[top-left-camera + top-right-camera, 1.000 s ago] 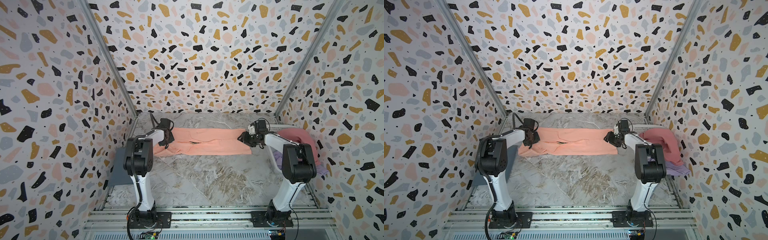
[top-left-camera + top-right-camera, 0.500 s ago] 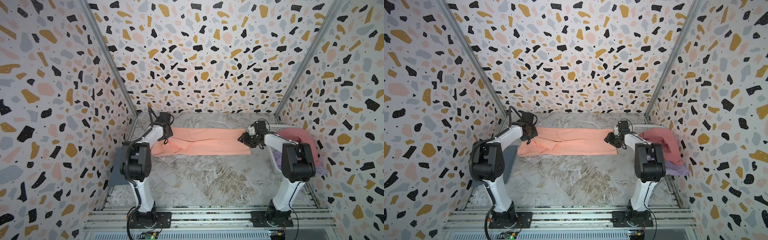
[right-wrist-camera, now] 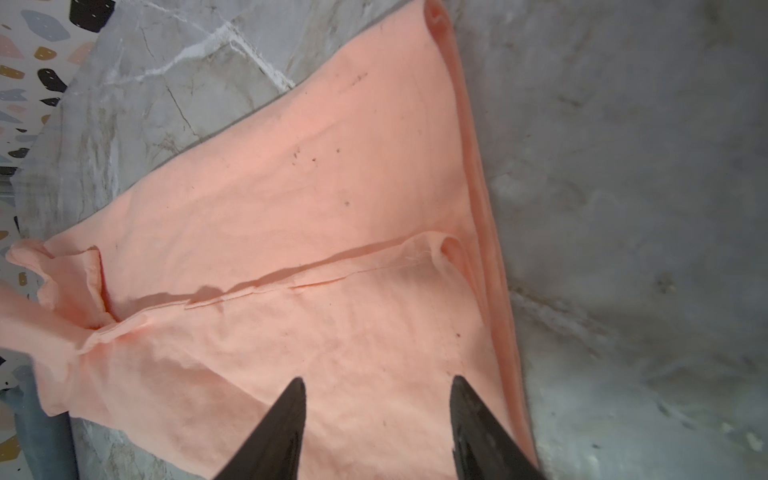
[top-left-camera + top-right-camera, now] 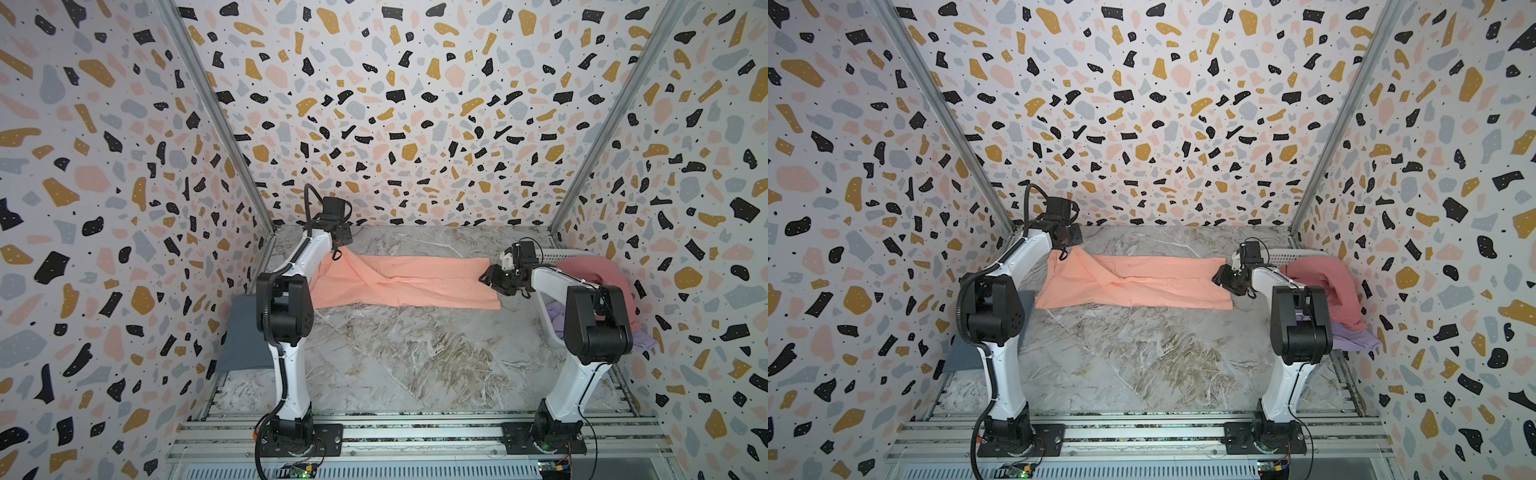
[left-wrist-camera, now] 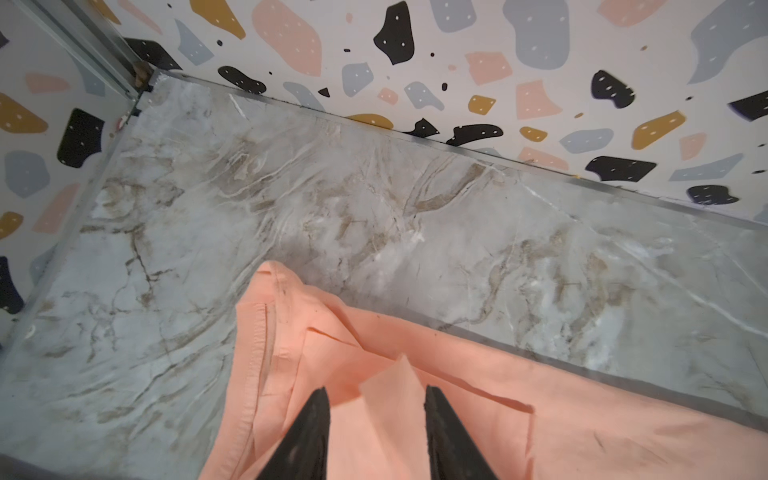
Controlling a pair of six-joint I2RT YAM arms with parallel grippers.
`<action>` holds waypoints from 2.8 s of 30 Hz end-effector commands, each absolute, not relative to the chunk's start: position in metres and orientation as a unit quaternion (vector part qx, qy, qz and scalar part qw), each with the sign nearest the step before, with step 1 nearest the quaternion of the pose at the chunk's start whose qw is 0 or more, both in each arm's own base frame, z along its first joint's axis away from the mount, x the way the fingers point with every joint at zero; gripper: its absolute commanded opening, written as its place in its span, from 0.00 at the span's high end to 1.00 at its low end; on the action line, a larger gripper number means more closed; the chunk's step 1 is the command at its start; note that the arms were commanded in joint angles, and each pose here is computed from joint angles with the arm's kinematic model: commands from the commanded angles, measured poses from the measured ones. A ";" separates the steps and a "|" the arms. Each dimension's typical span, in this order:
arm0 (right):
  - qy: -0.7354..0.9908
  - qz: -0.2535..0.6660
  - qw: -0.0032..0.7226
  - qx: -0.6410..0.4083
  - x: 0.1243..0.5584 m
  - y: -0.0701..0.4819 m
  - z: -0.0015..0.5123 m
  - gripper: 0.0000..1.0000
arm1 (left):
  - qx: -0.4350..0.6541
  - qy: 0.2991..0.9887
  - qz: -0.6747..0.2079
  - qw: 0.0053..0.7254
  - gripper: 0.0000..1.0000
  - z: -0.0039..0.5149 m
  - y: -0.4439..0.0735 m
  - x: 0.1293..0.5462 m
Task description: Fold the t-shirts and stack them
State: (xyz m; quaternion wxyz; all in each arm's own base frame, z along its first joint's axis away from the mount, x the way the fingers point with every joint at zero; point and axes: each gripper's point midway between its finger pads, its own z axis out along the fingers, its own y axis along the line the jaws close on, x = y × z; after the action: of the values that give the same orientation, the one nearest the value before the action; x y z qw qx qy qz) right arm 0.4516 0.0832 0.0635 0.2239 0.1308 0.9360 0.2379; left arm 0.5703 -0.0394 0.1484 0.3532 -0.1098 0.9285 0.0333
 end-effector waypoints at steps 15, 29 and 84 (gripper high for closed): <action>0.920 0.290 0.246 0.089 0.462 0.139 0.081 0.44 | -0.185 0.932 -0.038 0.310 0.34 0.084 -0.038 0.476; 0.948 0.188 0.165 0.197 0.396 0.069 -0.003 0.45 | -0.281 0.934 -0.038 0.216 0.34 -0.004 0.007 0.427; 0.970 0.154 0.170 -0.079 0.318 0.160 0.019 0.39 | -0.154 0.936 -0.172 0.265 0.28 0.026 -0.172 0.575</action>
State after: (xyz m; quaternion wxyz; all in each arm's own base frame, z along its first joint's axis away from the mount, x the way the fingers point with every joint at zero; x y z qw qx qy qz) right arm 0.3417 0.1523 0.0320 0.2125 -0.0445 0.9649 0.1478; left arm 0.5716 -0.1715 0.0435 0.2795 -0.1424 0.9345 -0.1681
